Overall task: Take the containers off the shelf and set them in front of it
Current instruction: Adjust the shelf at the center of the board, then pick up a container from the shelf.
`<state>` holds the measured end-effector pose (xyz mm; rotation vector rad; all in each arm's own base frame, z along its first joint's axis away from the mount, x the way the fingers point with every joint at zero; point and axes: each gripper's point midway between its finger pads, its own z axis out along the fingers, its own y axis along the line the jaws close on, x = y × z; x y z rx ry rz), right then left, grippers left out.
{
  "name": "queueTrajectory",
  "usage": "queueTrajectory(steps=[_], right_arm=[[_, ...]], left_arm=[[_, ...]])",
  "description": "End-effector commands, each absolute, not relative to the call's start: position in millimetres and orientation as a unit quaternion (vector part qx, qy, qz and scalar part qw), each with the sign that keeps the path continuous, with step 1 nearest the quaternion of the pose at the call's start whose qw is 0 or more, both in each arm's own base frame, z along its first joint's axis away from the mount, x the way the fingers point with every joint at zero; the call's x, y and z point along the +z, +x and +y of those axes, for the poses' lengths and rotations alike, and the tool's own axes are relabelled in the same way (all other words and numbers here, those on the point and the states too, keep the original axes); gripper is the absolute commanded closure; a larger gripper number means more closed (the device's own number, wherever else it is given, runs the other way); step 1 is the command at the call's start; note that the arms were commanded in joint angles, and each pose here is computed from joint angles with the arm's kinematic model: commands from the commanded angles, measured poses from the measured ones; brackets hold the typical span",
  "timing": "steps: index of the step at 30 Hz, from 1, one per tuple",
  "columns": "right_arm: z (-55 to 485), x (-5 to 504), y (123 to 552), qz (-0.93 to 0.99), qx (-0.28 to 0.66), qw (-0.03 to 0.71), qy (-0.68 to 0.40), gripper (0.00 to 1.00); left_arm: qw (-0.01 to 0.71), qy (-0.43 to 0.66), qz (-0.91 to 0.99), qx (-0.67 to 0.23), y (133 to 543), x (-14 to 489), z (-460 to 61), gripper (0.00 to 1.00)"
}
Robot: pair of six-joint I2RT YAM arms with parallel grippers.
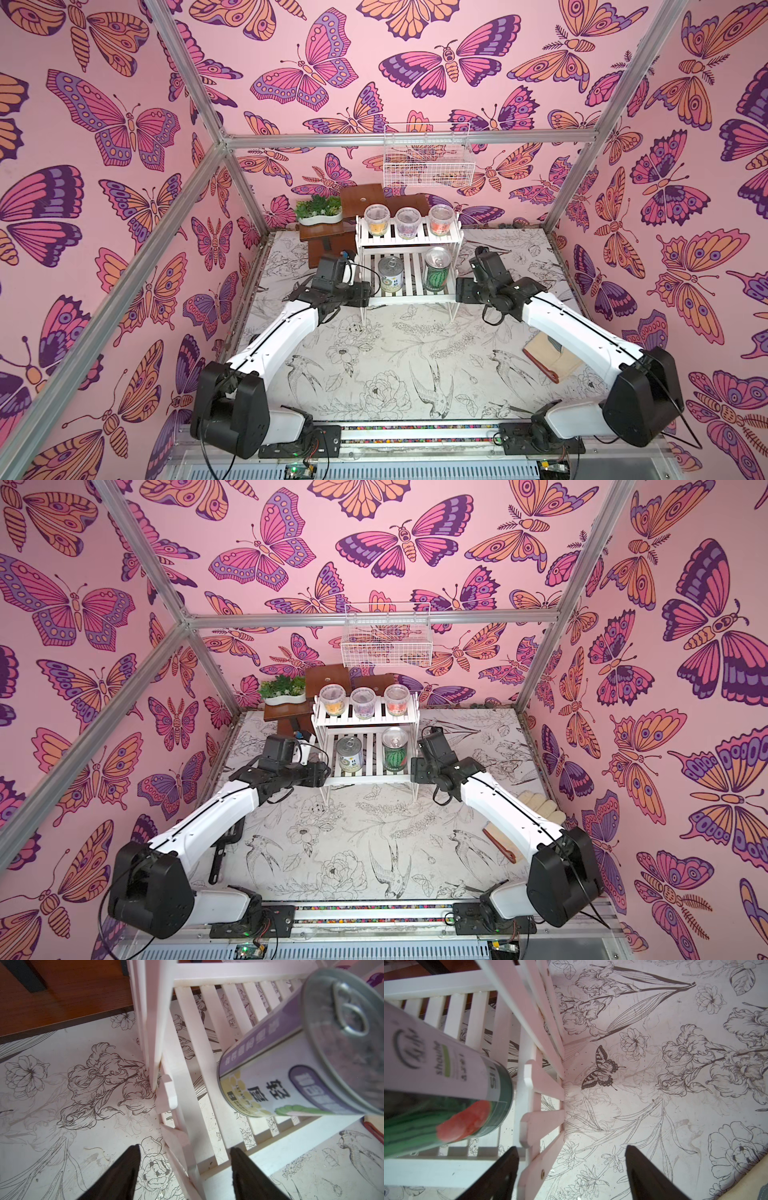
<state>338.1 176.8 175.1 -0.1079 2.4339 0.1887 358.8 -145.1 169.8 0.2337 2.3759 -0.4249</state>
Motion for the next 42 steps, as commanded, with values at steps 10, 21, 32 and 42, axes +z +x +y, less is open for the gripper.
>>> queueTrajectory(steps=[10,21,32,42], right_arm=[[180,251,312,0.903,0.124,0.393,-0.121,0.01],[209,346,329,0.828,0.154,0.489,-0.228,0.01],[247,370,375,0.786,0.176,0.535,-0.255,0.01],[258,369,410,0.772,0.155,0.566,-0.245,0.01]], left_arm=[[0.415,0.078,0.891,-0.166,344,229,-137,0.02],[0.424,0.091,0.880,-0.193,326,261,-137,0.00],[0.429,0.059,0.874,-0.221,321,262,-127,0.00],[0.422,0.051,0.877,-0.223,324,255,-124,0.00]])
